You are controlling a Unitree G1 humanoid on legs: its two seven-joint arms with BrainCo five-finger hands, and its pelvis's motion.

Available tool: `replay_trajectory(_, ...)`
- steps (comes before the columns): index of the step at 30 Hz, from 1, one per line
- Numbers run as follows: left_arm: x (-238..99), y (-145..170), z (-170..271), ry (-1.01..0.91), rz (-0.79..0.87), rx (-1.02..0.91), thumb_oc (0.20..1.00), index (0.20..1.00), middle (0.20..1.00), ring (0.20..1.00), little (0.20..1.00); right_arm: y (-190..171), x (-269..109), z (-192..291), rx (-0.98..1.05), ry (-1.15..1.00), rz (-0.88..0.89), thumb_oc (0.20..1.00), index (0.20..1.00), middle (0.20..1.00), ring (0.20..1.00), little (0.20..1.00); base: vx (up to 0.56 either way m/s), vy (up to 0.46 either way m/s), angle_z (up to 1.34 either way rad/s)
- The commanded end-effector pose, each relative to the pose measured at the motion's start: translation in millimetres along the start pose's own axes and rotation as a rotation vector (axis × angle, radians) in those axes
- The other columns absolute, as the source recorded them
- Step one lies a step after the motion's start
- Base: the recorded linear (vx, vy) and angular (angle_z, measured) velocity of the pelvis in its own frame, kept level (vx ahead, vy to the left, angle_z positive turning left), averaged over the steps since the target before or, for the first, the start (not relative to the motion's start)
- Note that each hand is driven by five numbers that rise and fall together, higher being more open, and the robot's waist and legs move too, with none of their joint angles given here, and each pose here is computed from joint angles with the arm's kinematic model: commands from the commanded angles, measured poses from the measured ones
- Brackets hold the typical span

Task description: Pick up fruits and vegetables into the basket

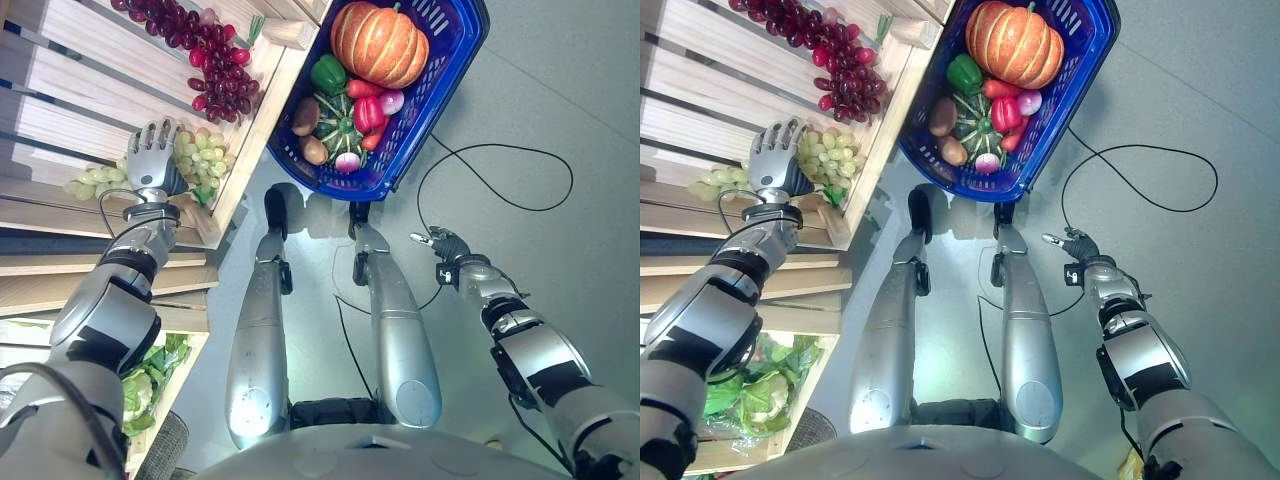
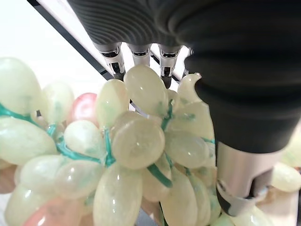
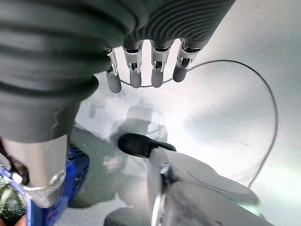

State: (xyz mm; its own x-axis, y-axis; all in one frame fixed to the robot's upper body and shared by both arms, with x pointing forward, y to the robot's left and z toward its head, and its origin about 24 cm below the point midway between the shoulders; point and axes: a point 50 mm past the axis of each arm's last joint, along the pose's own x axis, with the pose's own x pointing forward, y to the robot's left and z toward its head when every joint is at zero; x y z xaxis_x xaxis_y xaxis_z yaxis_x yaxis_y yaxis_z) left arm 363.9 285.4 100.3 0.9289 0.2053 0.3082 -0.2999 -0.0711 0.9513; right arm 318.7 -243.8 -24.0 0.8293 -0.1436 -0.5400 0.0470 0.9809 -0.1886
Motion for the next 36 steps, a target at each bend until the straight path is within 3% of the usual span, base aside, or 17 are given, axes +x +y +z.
replay_trajectory(1,-7.8,-10.3,-12.6,0.062,-0.064,0.05,1.0,1.0,1.0,1.0,1.0,-21.9,-6.0,-20.9,-0.031,0.058,-0.051,1.0,1.0,1.0,1.0,1.0,0.0,0.0,0.0)
replay_trajectory(19,-13.4,-23.9,-3.8,0.094,-0.177,-0.012,1.0,1.0,1.0,1.0,1.0,-17.9,-3.7,-12.3,-0.036,0.043,-0.049,1.0,1.0,1.0,1.0,1.0,0.0,0.001,-0.01)
replay_trajectory(36,-18.4,-25.2,-14.6,0.165,-0.148,0.134,1.0,1.0,1.0,1.0,1.0,-13.9,-3.0,-12.0,-0.023,0.037,-0.05,1.0,1.0,1.0,1.0,1.0,0.0,0.0,0.0)
